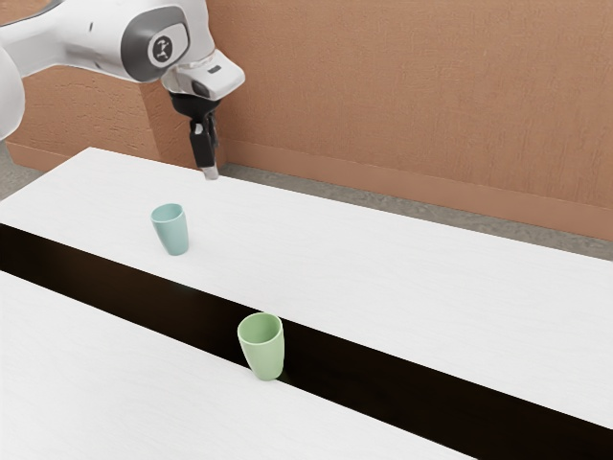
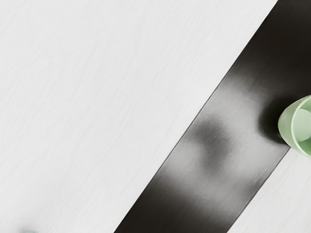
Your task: Place the right cup onto the left cup
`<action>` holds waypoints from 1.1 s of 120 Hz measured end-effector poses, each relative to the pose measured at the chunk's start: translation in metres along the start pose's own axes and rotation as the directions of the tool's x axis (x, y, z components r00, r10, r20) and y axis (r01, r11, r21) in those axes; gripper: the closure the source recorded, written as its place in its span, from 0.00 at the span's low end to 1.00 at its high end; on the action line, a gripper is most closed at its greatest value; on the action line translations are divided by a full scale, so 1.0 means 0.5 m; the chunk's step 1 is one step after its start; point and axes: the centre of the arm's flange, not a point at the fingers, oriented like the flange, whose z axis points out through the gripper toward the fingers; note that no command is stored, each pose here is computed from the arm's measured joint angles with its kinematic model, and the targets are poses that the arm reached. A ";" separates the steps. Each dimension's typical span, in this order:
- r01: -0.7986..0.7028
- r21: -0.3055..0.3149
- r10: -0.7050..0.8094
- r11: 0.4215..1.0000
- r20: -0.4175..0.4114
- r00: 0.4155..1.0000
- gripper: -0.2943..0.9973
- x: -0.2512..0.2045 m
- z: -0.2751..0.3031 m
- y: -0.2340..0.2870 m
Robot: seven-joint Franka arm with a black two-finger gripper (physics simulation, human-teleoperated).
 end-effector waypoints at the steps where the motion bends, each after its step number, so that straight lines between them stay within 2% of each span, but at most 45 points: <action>1: 0.000 0.000 0.000 1.000 0.000 1.000 0.23 0.000 0.000 0.000; 13: -0.017 -0.008 0.017 1.000 0.006 1.000 0.23 0.018 0.017 0.016; 30: -0.066 -0.046 0.067 0.997 0.026 0.997 0.23 0.061 0.103 0.072; 56: -0.088 -0.082 0.091 0.993 0.037 0.995 0.23 0.076 0.246 0.138; 120: -0.131 -0.081 0.135 0.988 0.042 0.990 0.23 0.107 0.448 0.272; 126: -0.128 -0.081 0.132 0.988 0.042 0.990 0.26 0.106 0.459 0.280; 132: -0.124 -0.081 0.128 0.989 0.042 0.991 0.34 0.104 0.469 0.287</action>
